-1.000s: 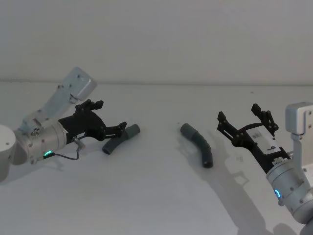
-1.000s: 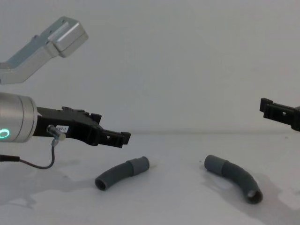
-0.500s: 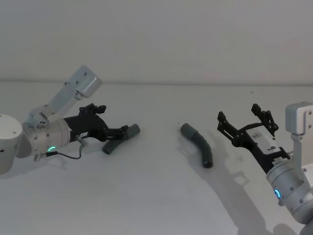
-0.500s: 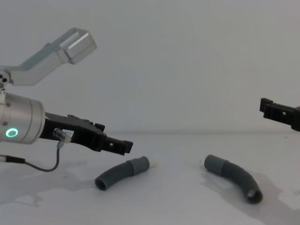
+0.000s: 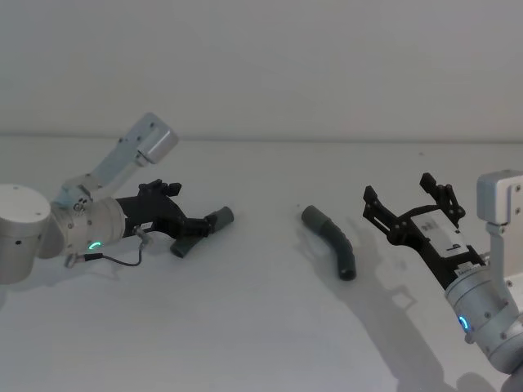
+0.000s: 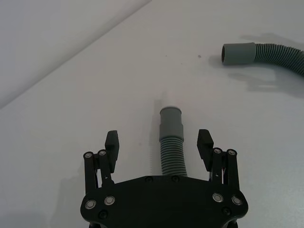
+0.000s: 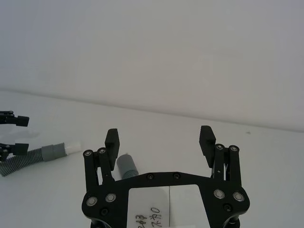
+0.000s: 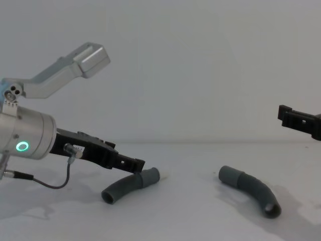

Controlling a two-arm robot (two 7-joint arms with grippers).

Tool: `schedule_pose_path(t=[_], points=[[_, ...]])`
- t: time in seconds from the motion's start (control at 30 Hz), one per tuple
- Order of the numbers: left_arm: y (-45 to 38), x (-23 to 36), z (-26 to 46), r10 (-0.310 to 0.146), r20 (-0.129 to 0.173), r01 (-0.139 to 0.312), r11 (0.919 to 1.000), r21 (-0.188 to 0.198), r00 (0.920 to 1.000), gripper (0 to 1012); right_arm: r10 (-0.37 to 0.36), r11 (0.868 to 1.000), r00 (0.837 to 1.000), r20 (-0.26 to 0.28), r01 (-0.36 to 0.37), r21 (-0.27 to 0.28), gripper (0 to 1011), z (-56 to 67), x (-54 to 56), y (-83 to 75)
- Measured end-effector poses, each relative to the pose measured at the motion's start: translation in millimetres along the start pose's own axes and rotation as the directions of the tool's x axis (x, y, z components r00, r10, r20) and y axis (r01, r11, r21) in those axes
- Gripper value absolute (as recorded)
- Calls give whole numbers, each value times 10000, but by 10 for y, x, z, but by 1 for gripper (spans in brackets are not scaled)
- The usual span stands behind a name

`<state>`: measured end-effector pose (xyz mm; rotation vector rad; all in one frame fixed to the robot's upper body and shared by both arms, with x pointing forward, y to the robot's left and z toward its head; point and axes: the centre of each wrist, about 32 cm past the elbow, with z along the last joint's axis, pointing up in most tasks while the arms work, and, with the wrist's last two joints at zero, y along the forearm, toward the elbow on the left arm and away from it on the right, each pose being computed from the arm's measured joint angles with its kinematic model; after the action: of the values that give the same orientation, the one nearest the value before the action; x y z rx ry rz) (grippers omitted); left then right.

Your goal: Use both hands to pick up one end of the pipe from the table, align the ends, and insert them.

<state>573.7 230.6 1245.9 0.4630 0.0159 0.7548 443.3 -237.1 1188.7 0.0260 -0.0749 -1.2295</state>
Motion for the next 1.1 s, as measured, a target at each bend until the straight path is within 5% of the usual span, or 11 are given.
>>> schedule_pose_path(t=[1.1], points=[[-304,86,27,-479,-342,491,9982,354,9983,1001,0,10000,10000,0,0,0,1001,0,0,0]])
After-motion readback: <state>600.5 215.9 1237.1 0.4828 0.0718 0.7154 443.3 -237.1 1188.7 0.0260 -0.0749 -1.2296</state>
